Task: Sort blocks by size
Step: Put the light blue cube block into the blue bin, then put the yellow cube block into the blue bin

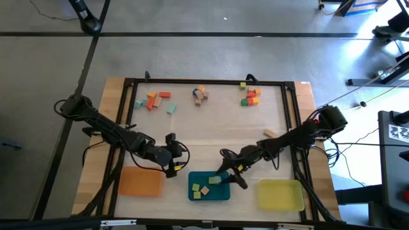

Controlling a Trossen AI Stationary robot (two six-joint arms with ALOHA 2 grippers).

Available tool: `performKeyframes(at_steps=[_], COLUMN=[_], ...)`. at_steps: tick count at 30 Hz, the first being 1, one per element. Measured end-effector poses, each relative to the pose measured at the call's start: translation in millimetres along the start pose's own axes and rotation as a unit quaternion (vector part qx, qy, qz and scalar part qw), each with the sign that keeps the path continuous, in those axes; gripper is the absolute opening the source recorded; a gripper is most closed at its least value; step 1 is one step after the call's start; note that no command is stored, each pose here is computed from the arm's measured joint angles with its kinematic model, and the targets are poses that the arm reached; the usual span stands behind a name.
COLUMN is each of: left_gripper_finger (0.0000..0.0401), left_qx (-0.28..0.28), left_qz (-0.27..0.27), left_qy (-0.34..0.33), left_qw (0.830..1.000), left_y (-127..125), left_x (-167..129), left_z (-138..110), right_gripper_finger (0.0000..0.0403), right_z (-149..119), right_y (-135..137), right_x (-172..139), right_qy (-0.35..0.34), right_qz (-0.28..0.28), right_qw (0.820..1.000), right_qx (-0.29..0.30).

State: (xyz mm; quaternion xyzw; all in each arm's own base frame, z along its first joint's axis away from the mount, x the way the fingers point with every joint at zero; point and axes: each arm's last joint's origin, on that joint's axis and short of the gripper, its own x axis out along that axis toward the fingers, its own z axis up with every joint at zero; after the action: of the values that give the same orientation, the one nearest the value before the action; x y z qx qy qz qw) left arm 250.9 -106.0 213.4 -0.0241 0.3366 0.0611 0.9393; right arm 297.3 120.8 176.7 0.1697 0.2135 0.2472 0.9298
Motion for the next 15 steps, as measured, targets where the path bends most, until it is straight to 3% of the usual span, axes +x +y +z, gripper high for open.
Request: performKeyframes(at_steps=[4,8,12,15], left_gripper_finger=[0.0237,0.0237,0.0237,0.0237], left_qx=[0.000,0.000,0.000,0.000], left_qz=[0.000,0.000,0.000,-0.001], left_qy=[0.000,-0.001,-0.001,-0.001], left_qw=[1.000,1.000,1.000,1.000], left_y=[0,0,0,0], left_x=[0,0,0,0], left_z=[0,0,0,0], right_gripper_finger=[0.0257,0.0268,0.0268,0.0268], right_z=[5,19,33,40], right_y=[-2,-12,-22,-30], right_x=[-5,-26,-53,-75], right_qy=[0.006,0.014,0.016,0.014], right_qz=[0.013,-0.017,-0.087,-0.169], right_qw=[1.000,1.000,0.996,0.985], right_qx=[0.003,0.018,0.022,0.019])
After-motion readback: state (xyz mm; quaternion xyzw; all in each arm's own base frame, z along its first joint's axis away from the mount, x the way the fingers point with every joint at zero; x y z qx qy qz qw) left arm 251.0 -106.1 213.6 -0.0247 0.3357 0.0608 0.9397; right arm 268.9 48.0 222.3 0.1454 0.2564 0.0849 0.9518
